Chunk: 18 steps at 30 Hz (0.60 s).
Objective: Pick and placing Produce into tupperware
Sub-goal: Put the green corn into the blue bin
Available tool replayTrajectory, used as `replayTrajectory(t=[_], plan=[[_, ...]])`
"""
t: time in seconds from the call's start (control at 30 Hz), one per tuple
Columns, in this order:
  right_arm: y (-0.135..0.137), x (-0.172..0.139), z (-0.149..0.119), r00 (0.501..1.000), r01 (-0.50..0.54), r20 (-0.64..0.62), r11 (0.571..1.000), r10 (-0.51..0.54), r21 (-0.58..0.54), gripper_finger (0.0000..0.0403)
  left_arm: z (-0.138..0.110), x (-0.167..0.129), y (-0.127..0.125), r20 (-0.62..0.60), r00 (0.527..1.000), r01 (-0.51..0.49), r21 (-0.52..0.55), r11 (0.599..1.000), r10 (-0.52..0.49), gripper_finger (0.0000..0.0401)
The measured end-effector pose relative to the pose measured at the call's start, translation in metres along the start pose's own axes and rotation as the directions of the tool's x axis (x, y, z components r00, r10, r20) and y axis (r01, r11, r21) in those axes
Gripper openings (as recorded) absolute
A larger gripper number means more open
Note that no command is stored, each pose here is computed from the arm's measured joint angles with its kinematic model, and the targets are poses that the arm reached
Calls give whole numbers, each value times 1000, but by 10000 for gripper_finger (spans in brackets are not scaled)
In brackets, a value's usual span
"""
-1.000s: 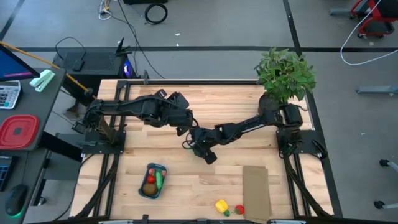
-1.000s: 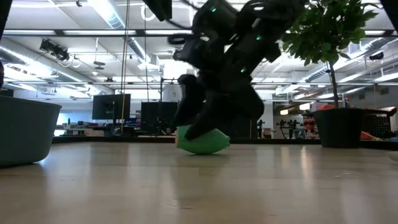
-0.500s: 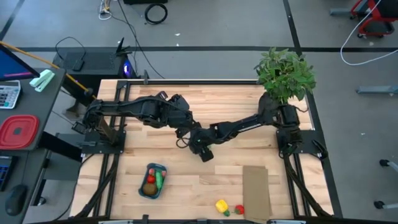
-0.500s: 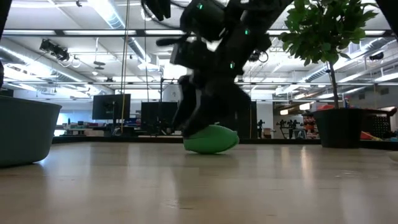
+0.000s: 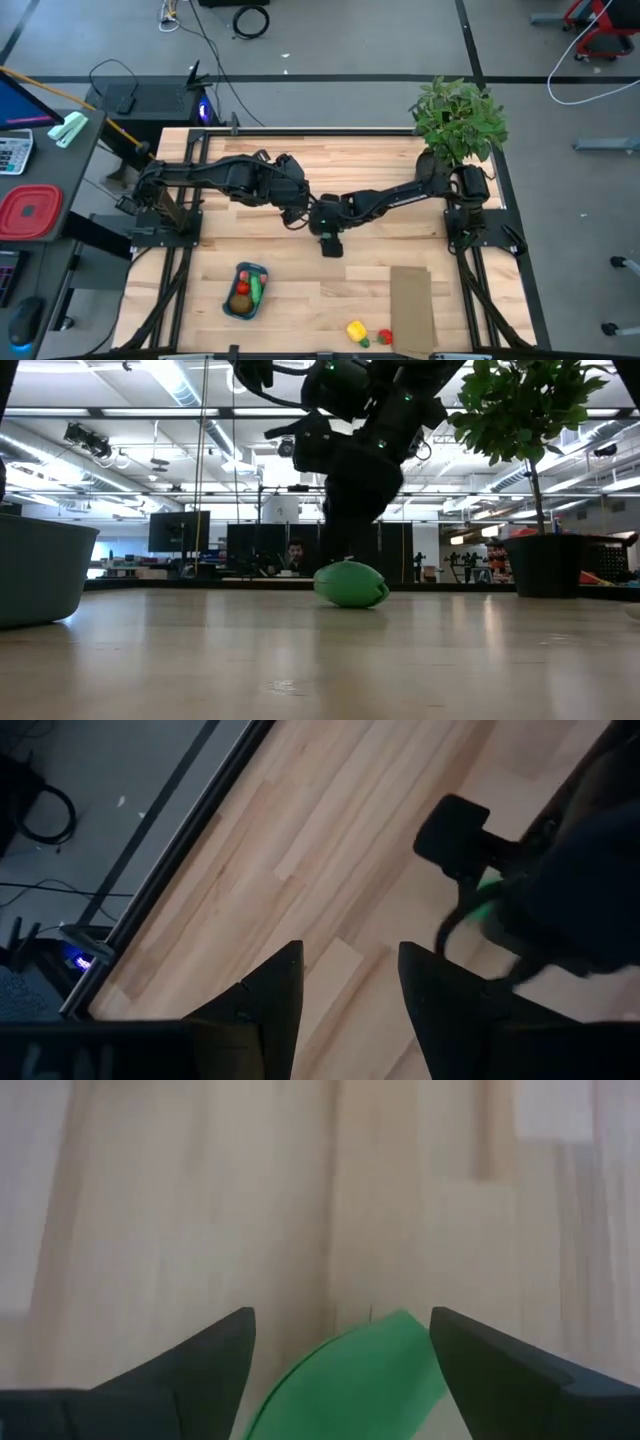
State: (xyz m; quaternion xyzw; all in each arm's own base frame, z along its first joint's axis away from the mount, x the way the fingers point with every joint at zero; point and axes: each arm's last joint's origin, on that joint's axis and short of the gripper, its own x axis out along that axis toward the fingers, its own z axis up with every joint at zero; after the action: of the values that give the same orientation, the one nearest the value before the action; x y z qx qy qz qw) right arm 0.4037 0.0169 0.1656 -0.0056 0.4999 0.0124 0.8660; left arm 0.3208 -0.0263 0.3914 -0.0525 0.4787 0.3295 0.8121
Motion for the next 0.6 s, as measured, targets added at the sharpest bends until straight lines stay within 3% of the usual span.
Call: replayTrajectory(t=[0.1, 0.23, 0.4, 0.5, 0.6], plan=[[-2, 0, 0, 1000, 22, 1, 991, -23, 130, 311, 0, 0, 0, 1, 1000, 1, 0, 1000, -1, 172], [-4, -1, 0, 994, 110, -4, 971, -111, 214, 311, 0, 0, 0, 1, 1000, 1, 0, 1000, -1, 172], [-7, -1, -4, 991, 136, -46, 930, -129, 342, 311, 0, 0, 0, 1, 1000, 0, 1, 1000, 0, 172], [-7, -1, -6, 990, 143, -61, 928, -130, 344, 311, 0, 0, 0, 1, 1000, 0, 8, 1000, 0, 172], [-6, -1, -7, 989, 143, -68, 952, -129, 271, 311, 0, 0, 0, 1, 1000, 0, 9, 1000, 0, 172]])
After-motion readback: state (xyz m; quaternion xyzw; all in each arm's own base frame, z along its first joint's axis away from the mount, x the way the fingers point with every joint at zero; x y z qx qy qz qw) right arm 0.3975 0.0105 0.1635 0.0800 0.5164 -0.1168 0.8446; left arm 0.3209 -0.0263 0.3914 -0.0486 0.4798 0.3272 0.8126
